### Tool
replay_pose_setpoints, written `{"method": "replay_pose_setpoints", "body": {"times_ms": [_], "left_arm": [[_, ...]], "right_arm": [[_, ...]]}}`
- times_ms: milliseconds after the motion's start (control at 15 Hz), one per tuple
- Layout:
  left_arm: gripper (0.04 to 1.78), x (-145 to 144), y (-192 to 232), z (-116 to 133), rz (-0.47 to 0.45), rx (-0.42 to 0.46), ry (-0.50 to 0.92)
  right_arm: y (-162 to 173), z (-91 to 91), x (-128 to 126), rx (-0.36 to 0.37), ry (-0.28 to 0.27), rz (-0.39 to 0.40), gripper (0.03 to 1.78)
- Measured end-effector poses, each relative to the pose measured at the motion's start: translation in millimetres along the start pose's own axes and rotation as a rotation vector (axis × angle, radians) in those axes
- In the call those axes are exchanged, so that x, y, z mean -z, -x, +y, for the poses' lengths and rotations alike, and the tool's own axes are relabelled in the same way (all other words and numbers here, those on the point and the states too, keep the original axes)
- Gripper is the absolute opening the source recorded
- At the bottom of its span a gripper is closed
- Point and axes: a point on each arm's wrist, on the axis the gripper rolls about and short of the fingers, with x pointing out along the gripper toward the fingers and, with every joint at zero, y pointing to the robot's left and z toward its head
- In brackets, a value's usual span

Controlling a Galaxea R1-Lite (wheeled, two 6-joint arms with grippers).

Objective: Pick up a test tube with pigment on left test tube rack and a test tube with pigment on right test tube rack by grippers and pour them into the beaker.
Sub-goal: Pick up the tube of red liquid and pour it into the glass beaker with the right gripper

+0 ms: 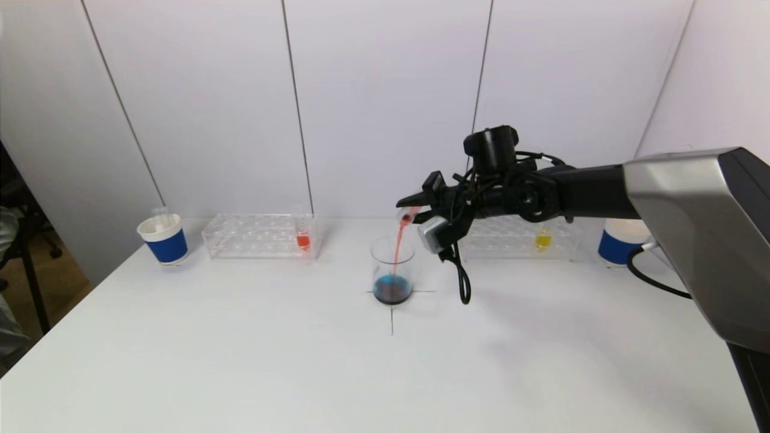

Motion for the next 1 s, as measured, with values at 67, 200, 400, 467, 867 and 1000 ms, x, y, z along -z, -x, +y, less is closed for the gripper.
{"method": "replay_pose_setpoints", "body": {"times_ms": [67, 200, 400, 467, 867, 1000], "left_arm": [[1.76, 0, 0, 0, 0.000, 0.000, 0.000], [1.76, 0, 0, 0, 0.000, 0.000, 0.000], [1.76, 0, 0, 0, 0.000, 0.000, 0.000], [1.76, 0, 0, 0, 0.000, 0.000, 0.000], [1.76, 0, 0, 0, 0.000, 0.000, 0.000], [1.76, 0, 0, 0, 0.000, 0.000, 0.000]], "right_arm": [[0, -0.6, -1, -0.012, 0.015, 0.001, 0.48], [0, -1.7, -2, -0.031, 0.042, 0.016, 0.48], [0, -4.1, -4, -0.041, 0.078, 0.022, 0.48], [0, -5.4, -5, -0.042, 0.086, 0.021, 0.48], [-1, -16.8, -10, -0.064, 0.140, 0.037, 0.48], [-1, -19.9, -12, -0.059, 0.163, 0.038, 0.48]]}}
